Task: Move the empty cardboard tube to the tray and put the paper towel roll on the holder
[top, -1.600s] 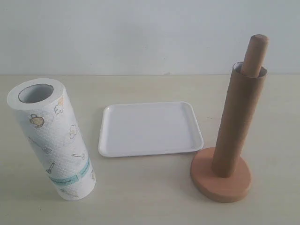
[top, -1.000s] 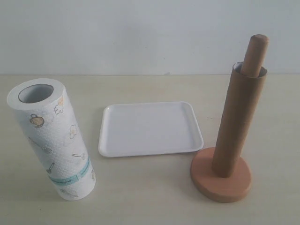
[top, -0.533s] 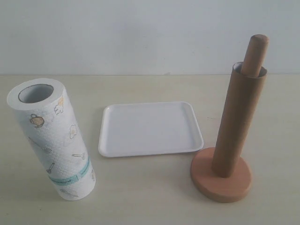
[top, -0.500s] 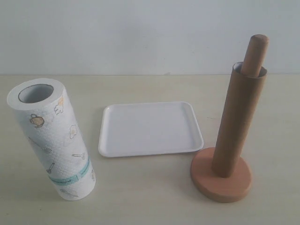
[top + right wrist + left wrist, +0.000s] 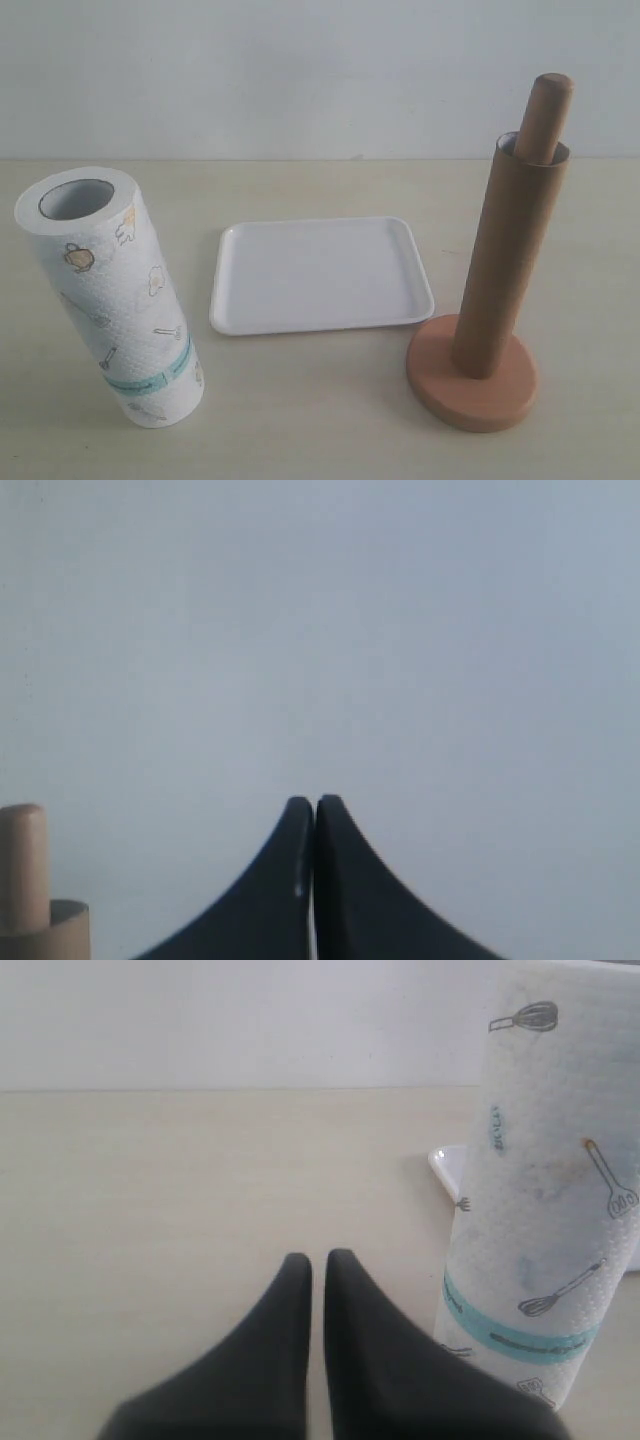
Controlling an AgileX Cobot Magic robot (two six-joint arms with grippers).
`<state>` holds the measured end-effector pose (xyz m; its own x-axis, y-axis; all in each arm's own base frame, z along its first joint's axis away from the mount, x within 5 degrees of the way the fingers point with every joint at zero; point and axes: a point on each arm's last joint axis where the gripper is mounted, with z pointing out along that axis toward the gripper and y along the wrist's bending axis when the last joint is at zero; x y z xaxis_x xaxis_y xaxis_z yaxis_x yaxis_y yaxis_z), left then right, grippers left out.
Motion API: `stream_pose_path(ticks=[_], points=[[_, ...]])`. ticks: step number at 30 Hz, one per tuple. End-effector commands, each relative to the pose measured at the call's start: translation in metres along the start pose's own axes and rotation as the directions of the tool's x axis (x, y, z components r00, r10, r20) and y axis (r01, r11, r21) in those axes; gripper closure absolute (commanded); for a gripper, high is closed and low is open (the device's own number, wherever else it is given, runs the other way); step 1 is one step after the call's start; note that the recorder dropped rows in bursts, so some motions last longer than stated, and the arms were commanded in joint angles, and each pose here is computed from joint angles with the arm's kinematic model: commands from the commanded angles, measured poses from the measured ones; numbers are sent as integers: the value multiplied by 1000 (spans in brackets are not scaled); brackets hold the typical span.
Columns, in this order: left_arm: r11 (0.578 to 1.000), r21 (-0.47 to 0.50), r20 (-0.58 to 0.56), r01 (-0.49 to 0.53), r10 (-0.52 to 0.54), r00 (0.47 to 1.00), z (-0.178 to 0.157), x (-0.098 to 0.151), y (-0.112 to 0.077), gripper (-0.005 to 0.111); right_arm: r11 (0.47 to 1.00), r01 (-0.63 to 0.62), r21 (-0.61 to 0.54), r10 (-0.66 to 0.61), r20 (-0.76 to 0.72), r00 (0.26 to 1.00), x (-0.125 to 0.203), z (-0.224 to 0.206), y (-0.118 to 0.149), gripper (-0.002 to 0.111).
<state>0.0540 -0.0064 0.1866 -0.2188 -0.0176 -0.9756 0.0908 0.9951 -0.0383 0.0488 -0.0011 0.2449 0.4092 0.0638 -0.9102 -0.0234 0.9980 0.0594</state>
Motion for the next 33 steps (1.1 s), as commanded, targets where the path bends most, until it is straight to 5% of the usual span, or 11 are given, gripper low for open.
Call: stream_pose_path(ticks=[1,10,18,22,26,30,33], points=[[1000,0,0,16,-16,1000,0,1,0,102,1000,-3,7,3,-34,999,-9,16,1,108],[1000,0,0,16,-16,1000,0,1,0,102,1000,14,26,-4,-340,941,32,67,-1,108],[1000,0,0,16,-16,1000,0,1,0,102,999,16,39,1,-395,918,56,83,-3,108],[1000,0,0,16,-16,1000,0,1,0,102,992,-103,69,123,-421,899,63,85,-1,108],[1000,0,0,16,-16,1000,0,1,0,102,989,-62,-134,-9,-474,880,70,84,14,108],[1000,0,0,16,-16,1000,0,1,0,102,916,-25,-400,-162,-424,891,71,80,34,108],[1000,0,0,16,-16,1000,0,1,0,102,887,-143,-440,-83,-455,887,69,77,42,108]])
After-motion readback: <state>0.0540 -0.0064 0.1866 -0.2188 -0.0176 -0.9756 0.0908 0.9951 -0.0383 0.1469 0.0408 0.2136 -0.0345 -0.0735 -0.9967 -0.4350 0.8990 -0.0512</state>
